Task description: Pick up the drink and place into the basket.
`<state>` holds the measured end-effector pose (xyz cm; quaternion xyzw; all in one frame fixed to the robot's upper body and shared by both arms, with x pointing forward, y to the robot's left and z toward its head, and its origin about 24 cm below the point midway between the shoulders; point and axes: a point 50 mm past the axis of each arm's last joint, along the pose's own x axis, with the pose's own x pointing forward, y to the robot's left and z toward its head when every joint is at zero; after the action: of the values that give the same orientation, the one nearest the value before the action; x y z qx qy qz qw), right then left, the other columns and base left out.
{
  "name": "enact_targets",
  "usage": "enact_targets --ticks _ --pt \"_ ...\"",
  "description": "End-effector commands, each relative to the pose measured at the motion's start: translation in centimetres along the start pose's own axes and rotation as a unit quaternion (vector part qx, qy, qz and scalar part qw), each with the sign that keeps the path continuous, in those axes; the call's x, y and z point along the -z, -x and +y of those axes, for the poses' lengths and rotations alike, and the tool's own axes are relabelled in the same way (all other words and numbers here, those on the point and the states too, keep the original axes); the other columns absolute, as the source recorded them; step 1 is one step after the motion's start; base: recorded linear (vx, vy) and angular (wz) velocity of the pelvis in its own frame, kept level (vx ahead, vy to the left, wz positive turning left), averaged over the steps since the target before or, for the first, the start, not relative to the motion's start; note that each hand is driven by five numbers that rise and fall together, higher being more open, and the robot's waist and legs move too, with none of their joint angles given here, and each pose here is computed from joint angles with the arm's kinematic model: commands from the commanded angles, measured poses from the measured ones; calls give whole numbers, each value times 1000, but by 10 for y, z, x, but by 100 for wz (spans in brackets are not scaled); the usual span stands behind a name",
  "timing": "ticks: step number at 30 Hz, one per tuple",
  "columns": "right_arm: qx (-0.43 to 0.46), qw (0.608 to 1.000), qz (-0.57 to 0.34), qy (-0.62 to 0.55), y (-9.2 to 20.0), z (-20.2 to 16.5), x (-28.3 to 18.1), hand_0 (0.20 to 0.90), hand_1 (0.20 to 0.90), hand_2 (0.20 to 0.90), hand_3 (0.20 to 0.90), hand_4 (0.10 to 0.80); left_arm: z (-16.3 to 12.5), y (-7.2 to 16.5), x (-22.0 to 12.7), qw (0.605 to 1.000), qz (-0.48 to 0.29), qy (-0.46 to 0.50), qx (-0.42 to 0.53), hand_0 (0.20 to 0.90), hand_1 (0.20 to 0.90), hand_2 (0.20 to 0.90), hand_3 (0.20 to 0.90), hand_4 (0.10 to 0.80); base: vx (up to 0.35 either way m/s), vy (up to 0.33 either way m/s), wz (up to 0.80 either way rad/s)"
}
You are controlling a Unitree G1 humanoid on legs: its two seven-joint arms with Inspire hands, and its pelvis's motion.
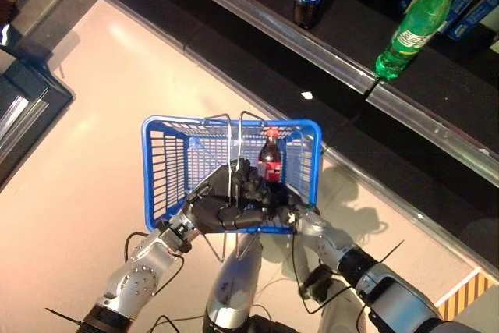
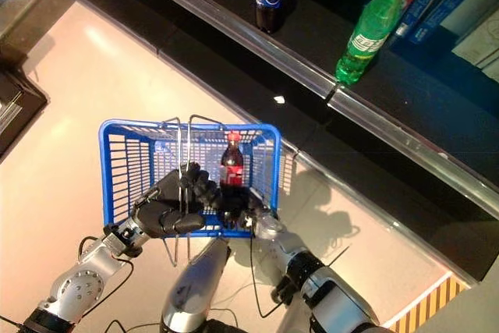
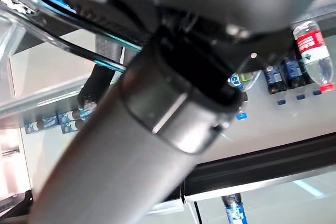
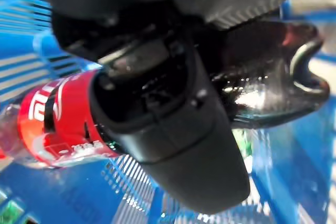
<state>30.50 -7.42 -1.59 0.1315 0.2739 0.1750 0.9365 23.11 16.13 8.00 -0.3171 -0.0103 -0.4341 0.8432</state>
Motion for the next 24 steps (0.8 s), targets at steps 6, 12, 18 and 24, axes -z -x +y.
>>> enact_targets --ticks 6,12,18,24 --pt "-193 949 -52 -242 -13 67 -38 300 300 300 200 100 -101 -35 -68 912 -164 -84 365 300 300 300 200 100 -9 -4 8" --pt "-184 925 -76 -324 -16 55 -62 300 300 300 200 100 -105 -37 -68 913 -160 -74 367 300 300 300 200 100 -7 1 8" --pt "-183 912 -88 -357 -16 52 -81 300 300 300 200 100 -107 -39 -68 914 -156 -70 368 300 300 300 200 100 0 0 0" --pt "-152 939 -68 -302 -17 44 -87 900 900 900 900 800 -110 -41 -68 916 -148 -62 368 300 300 300 200 100 2 12 3"
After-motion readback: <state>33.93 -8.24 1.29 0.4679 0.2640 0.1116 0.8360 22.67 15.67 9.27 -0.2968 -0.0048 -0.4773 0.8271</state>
